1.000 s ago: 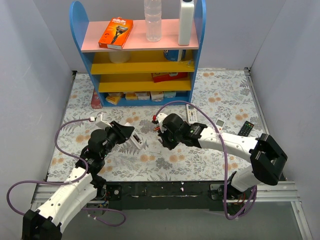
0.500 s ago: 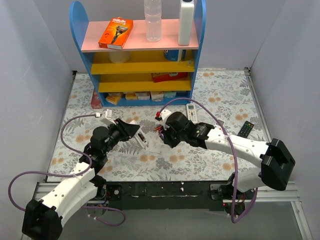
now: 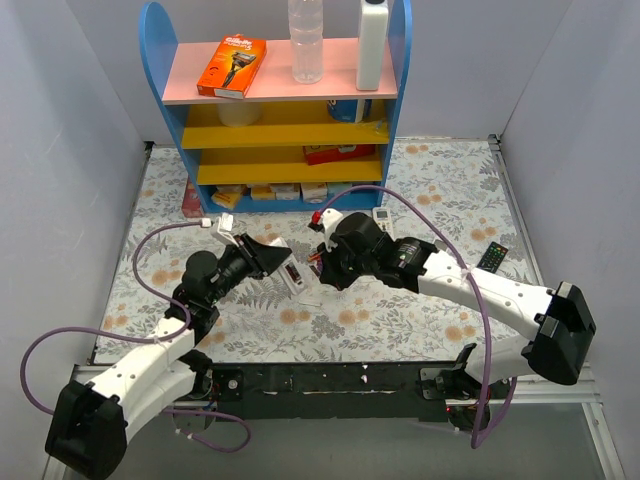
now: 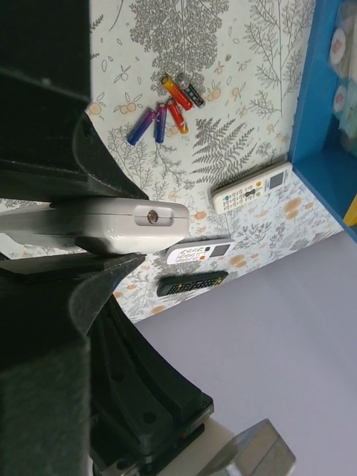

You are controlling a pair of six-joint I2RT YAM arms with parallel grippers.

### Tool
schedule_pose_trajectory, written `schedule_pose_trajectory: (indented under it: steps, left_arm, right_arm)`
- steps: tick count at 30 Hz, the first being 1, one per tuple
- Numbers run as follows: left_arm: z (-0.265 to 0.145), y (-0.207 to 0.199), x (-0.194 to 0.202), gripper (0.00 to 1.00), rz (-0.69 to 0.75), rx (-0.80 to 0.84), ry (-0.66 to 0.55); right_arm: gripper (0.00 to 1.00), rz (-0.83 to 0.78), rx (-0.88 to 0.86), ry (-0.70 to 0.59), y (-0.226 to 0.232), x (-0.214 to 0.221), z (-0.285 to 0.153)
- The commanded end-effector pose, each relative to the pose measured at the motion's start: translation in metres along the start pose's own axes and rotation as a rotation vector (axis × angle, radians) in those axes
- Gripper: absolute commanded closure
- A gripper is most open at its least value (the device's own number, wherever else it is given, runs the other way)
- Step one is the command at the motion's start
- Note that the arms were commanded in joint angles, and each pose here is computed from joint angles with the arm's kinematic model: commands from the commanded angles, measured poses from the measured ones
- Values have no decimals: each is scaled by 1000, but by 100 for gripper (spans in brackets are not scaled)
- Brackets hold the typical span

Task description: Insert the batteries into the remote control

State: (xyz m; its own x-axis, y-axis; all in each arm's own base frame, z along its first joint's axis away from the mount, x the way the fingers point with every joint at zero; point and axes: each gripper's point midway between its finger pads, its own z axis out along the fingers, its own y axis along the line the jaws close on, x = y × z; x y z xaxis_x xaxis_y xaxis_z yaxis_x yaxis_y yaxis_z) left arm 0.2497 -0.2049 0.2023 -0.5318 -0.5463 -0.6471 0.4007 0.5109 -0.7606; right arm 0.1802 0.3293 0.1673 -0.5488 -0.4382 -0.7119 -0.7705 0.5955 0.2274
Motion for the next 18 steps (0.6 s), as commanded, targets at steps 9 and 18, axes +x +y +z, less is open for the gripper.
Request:
schedule_pose_trajectory:
  steps: [9,18]
  left_arm:
    - [6,-20,7,100,7,144,37]
    - [6,-24,13,100,-17,184,55]
  right_arm:
    - [99,43,-114,5,38,-22,-24]
    - [99,74,-135,41,50,-22,-15]
